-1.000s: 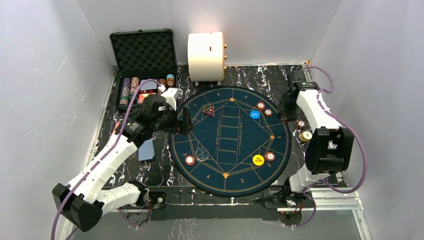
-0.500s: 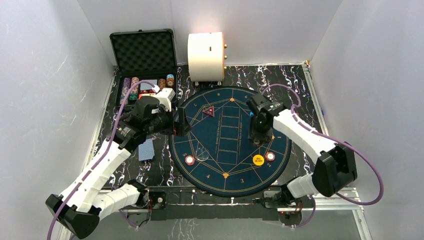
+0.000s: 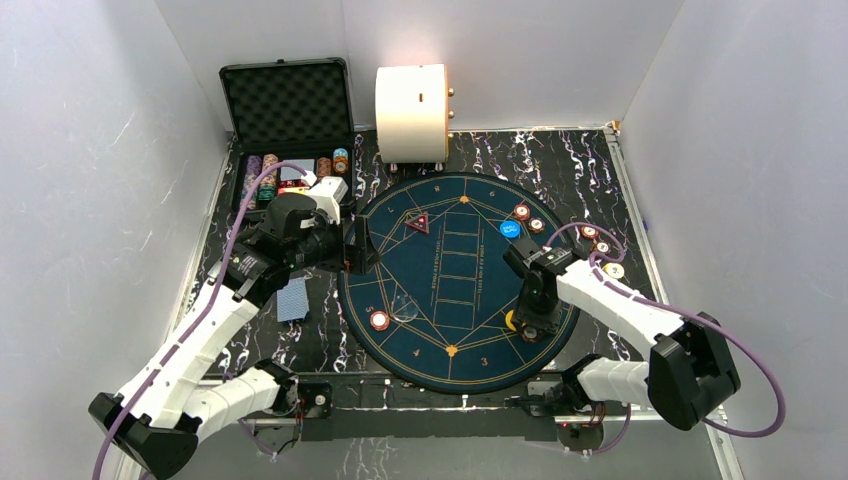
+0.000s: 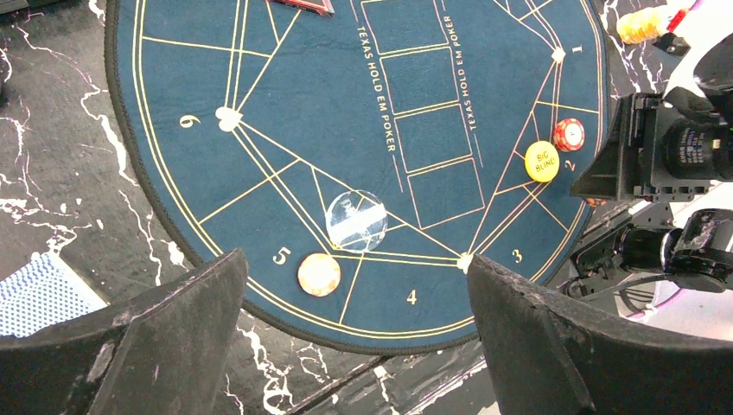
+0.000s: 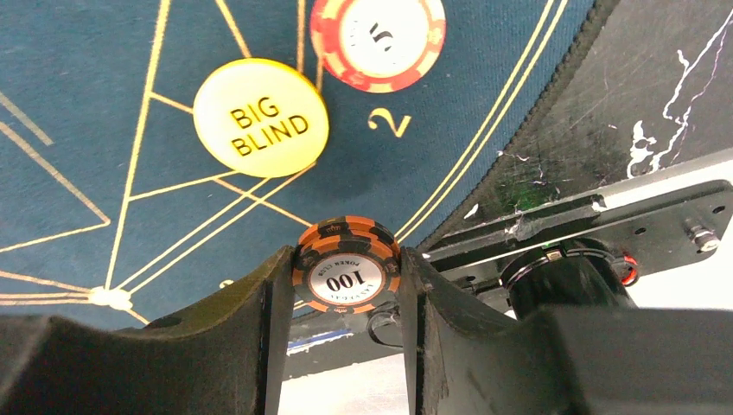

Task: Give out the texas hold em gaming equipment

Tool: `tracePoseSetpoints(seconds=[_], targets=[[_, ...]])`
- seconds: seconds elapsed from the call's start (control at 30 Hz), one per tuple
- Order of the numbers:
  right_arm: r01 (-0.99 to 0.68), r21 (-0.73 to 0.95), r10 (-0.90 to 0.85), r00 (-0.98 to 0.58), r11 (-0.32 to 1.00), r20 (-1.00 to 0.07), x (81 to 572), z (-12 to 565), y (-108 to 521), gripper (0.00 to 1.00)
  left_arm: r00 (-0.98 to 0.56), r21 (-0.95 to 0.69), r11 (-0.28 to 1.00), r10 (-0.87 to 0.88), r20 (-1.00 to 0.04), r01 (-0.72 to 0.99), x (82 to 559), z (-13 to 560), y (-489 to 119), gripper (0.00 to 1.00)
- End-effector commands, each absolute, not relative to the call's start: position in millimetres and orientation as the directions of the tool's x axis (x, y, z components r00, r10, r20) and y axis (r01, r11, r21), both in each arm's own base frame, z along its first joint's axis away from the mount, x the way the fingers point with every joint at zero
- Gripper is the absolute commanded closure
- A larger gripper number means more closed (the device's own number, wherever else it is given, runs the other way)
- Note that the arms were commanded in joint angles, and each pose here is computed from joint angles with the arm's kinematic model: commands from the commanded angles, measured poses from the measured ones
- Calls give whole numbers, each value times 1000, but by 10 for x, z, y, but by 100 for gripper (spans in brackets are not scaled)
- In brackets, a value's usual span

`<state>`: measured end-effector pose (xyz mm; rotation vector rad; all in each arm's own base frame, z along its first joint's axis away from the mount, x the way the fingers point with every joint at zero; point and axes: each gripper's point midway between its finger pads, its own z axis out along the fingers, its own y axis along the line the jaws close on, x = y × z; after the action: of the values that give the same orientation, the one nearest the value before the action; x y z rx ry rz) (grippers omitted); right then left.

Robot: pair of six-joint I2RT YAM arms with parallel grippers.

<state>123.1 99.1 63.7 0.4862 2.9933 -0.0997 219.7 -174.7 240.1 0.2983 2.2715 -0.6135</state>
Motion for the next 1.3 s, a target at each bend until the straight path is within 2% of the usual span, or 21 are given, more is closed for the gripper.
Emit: tracePoseSetpoints(seconds=[0.0, 0.33, 0.87, 1.07, 1.2, 1.27], targets=[[397, -87, 383, -913, 914, -141, 1247, 521, 930, 66, -673, -334, 850, 32, -739, 407, 2174, 2513, -1733, 2], [489, -96, 461, -860, 867, -218, 1352, 338, 810, 63, -679, -321, 859, 41, -733, 398, 2180, 2454, -1711, 2], [563, -182, 519, -820, 806, -240, 1382, 309, 665, 60, -670, -293, 871, 53, -741, 394, 2197, 2445, -1660, 2], [573, -189, 527, -814, 797, -247, 1368, 318, 638, 49, -666, -288, 869, 62, -744, 402, 2212, 2460, -1671, 2], [566, -173, 526, -819, 806, -230, 1361, 321, 680, 39, -661, -289, 866, 63, -748, 409, 2242, 2490, -1698, 2], [567, -161, 530, -819, 808, -220, 1336, 331, 694, 31, -664, -293, 864, 63, -745, 410, 2249, 2493, -1711, 2]])
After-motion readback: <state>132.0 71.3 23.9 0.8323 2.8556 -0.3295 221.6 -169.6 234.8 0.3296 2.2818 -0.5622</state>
